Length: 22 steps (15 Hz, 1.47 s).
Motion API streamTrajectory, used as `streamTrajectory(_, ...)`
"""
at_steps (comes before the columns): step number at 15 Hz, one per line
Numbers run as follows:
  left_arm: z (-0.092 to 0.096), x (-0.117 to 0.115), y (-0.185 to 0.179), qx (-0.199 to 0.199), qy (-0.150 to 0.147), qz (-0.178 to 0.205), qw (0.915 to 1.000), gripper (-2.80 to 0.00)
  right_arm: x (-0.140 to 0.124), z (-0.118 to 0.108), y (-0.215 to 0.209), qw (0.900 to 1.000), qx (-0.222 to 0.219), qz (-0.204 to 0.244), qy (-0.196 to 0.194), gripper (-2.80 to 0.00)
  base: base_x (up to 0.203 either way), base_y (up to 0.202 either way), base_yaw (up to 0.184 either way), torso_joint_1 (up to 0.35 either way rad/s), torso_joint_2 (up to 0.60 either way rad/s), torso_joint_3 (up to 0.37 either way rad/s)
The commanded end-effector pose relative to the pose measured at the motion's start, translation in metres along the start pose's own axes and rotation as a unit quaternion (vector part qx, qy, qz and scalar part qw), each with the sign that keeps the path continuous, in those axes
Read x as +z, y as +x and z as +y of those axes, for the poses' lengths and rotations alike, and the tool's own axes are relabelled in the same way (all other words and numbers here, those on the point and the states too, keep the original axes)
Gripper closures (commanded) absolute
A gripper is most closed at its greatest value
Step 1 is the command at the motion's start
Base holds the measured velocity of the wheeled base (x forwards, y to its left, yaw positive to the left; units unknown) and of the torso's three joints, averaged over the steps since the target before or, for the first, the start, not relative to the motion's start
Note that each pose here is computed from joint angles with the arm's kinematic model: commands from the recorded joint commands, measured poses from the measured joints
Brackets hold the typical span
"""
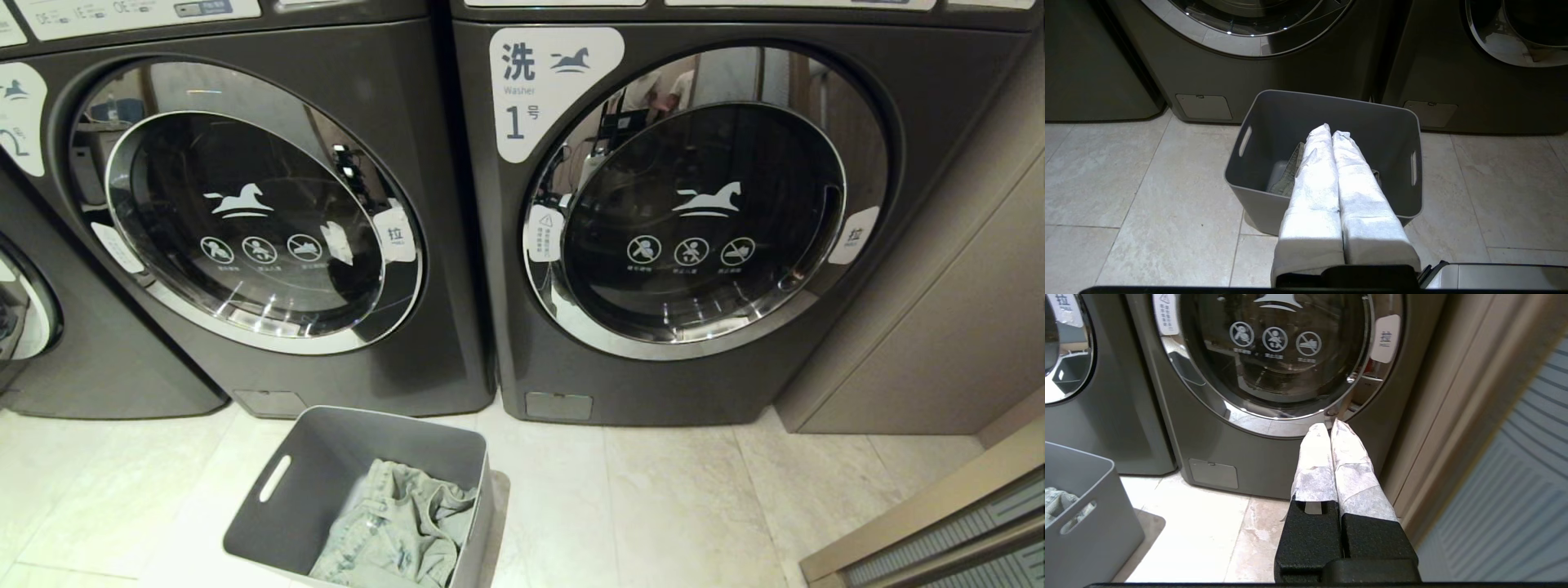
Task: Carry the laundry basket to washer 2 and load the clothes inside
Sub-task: Open the lid of the washing machine
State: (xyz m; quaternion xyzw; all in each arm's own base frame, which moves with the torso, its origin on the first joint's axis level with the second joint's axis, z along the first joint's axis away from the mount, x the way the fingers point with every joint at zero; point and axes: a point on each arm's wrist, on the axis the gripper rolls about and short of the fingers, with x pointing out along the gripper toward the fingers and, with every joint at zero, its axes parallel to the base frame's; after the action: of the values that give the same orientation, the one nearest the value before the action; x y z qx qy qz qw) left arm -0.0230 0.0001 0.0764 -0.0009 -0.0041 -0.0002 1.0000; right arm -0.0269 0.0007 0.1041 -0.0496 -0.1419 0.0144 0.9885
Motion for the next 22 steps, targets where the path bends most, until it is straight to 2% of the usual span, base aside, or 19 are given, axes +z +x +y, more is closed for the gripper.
streamTrajectory(1, 0.0, 0.0001, 0.0, 0.0, -0.002, 0.0, 1.0, 0.0, -0.0114, 0.0011, 0.0009, 1.0, 0.003, 0.019, 0.0, 0.0, 0.0, -0.104, 0.002, 0.002, 0.0, 0.001)
streamTrajectory(22, 0.0, -0.0003, 0.0001, 0.0, -0.003, 0.0, 1.0, 0.0, -0.0116, 0.0011, 0.0009, 1.0, 0.003, 0.02, -0.002, 0.0, 0.0, 0.0, 0.0, 0.0, 0.0, 0.0)
